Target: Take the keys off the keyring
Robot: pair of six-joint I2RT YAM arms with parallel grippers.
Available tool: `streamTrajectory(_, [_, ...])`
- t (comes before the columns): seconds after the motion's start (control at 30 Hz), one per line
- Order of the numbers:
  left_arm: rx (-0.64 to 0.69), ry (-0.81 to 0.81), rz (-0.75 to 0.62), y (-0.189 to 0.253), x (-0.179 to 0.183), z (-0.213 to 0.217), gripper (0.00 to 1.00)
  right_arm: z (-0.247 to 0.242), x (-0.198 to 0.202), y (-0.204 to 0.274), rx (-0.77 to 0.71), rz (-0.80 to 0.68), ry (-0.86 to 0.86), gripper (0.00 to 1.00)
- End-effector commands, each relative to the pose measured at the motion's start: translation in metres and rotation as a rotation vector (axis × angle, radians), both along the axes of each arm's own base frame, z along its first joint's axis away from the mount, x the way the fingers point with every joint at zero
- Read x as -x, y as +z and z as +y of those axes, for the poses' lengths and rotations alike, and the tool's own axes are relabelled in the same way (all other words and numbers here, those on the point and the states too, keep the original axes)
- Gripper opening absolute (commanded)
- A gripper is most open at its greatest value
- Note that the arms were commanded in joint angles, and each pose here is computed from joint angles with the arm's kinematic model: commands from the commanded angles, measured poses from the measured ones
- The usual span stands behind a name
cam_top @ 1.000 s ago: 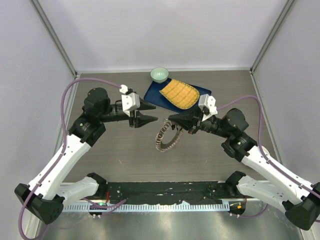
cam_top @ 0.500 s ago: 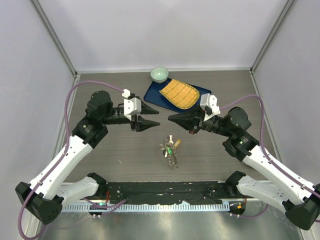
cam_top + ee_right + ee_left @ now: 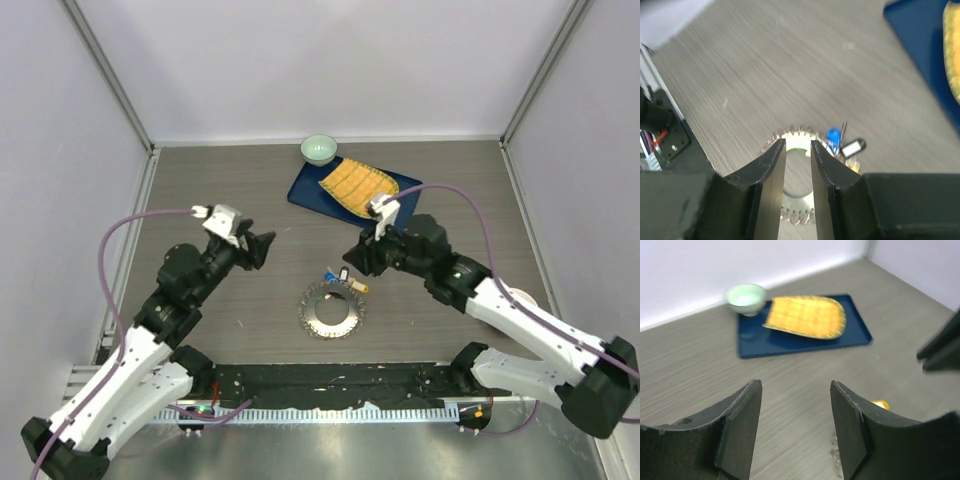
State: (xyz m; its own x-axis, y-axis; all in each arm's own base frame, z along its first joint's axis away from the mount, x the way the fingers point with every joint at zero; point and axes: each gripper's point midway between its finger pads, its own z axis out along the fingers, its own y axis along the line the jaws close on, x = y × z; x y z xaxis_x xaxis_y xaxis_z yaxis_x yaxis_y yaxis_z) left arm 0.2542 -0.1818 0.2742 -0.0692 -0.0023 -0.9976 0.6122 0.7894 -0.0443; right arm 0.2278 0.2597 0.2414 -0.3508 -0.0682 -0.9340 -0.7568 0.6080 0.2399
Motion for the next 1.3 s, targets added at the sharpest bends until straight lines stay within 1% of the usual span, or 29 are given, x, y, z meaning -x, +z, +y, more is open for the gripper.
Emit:
streamTrajectory(0.0, [0.152,0.381,-0.151,0.054,-0.012,0.070,0.61,0.014,-0.002,-0.044,0.100,0.176,-0.109,0.36])
streamTrajectory(0.03, [0.146,0.406,-0.151,0.052,-0.009,0.077,0.62,0.023,-0.006,-0.060,0.129,0.204,-0.140,0.38])
streamTrajectory(0.07, [0.147,0.431,-0.157,0.054,-0.007,0.083,0.62,0.036,0.004,-0.068,0.144,0.217,-0.149,0.39])
streamTrajectory(0.1, [0.167,0.456,-0.175,0.060,0.000,0.092,0.62,0.037,-0.005,-0.073,0.135,0.248,-0.256,0.41])
streamTrajectory(0.13, [0.162,0.510,-0.167,0.056,0.002,0.104,0.63,0.045,-0.005,-0.091,0.151,0.297,-0.298,0.42])
streamTrajectory(0.17, [0.167,0.530,-0.171,0.056,0.005,0.109,0.63,0.050,-0.006,-0.098,0.141,0.324,-0.339,0.44])
streamTrajectory(0.2, [0.183,0.553,-0.183,0.059,0.008,0.116,0.63,0.061,0.002,-0.105,0.129,0.345,-0.343,0.48])
streamTrajectory(0.23, [0.187,0.589,-0.181,0.055,0.014,0.126,0.63,0.065,-0.004,-0.105,0.064,0.381,-0.431,0.51])
streamTrajectory(0.27, [0.198,0.608,-0.185,0.054,0.017,0.132,0.63,0.068,-0.006,-0.119,0.072,0.401,-0.481,0.55])
streamTrajectory(0.3, [0.200,0.615,-0.182,0.052,0.020,0.135,0.63,0.074,-0.004,-0.119,0.049,0.422,-0.512,0.57])
streamTrajectory(0.33, [0.214,0.618,-0.197,0.051,0.025,0.138,0.63,0.066,-0.010,-0.125,0.040,0.443,-0.617,0.58])
streamTrajectory(0.37, [0.216,0.618,-0.201,0.050,0.027,0.140,0.63,0.064,-0.011,-0.133,0.057,0.451,-0.673,0.59])
streamTrajectory(0.4, [0.220,0.618,-0.208,0.050,0.029,0.141,0.63,0.066,-0.018,-0.123,0.040,0.437,-0.720,0.60])
streamTrajectory(0.43, [0.219,0.615,-0.209,0.049,0.030,0.141,0.63,0.061,-0.014,-0.127,0.081,0.430,-0.756,0.61])
streamTrajectory(0.47, [0.229,0.611,-0.220,0.051,0.033,0.142,0.63,0.060,-0.019,-0.124,0.060,0.421,-0.806,0.61])
streamTrajectory(0.53, [0.234,0.603,-0.225,0.051,0.035,0.142,0.64,0.071,-0.019,-0.128,0.067,0.434,-0.810,0.65])
streamTrajectory(0.6, [0.239,0.596,-0.233,0.054,0.036,0.141,0.63,0.081,-0.018,-0.139,0.082,0.461,-0.825,0.66])
streamTrajectory(0.67, [0.240,0.595,-0.237,0.056,0.036,0.142,0.63,0.079,-0.014,-0.150,0.124,0.473,-0.860,0.66])
streamTrajectory(0.7, [0.239,0.592,-0.239,0.056,0.036,0.141,0.63,0.085,-0.017,-0.145,0.090,0.483,-0.890,0.66])
streamTrajectory(0.73, [0.236,0.590,-0.240,0.056,0.037,0.141,0.64,0.079,-0.013,-0.159,0.149,0.486,-0.919,0.66])
streamTrajectory(0.8, [0.236,0.588,-0.246,0.057,0.038,0.142,0.64,0.086,-0.013,-0.156,0.136,0.495,-0.956,0.66])
streamTrajectory(0.83, [0.236,0.588,-0.246,0.056,0.038,0.142,0.64,0.083,-0.010,-0.164,0.173,0.494,-0.976,0.66])
streamTrajectory(0.9, [0.240,0.587,-0.256,0.058,0.040,0.143,0.64,0.092,-0.006,-0.161,0.150,0.497,-0.991,0.66])
streamTrajectory(0.93, [0.241,0.587,-0.258,0.058,0.040,0.143,0.64,0.088,-0.004,-0.166,0.175,0.492,-1.008,0.66])
streamTrajectory(1.0, [0.244,0.584,-0.261,0.058,0.040,0.143,0.64,0.094,0.001,-0.165,0.151,0.511,-1.030,0.66])
streamTrajectory(1.03, [0.243,0.578,-0.262,0.058,0.040,0.142,0.64,0.090,0.004,-0.168,0.178,0.513,-1.050,0.66])
streamTrajectory(1.17, [0.247,0.575,-0.265,0.059,0.041,0.141,0.64,0.092,0.008,-0.185,0.211,0.537,-1.074,0.66])
streamTrajectory(1.27, [0.248,0.580,-0.267,0.059,0.042,0.143,0.64,0.093,0.008,-0.188,0.208,0.537,-1.080,0.65])
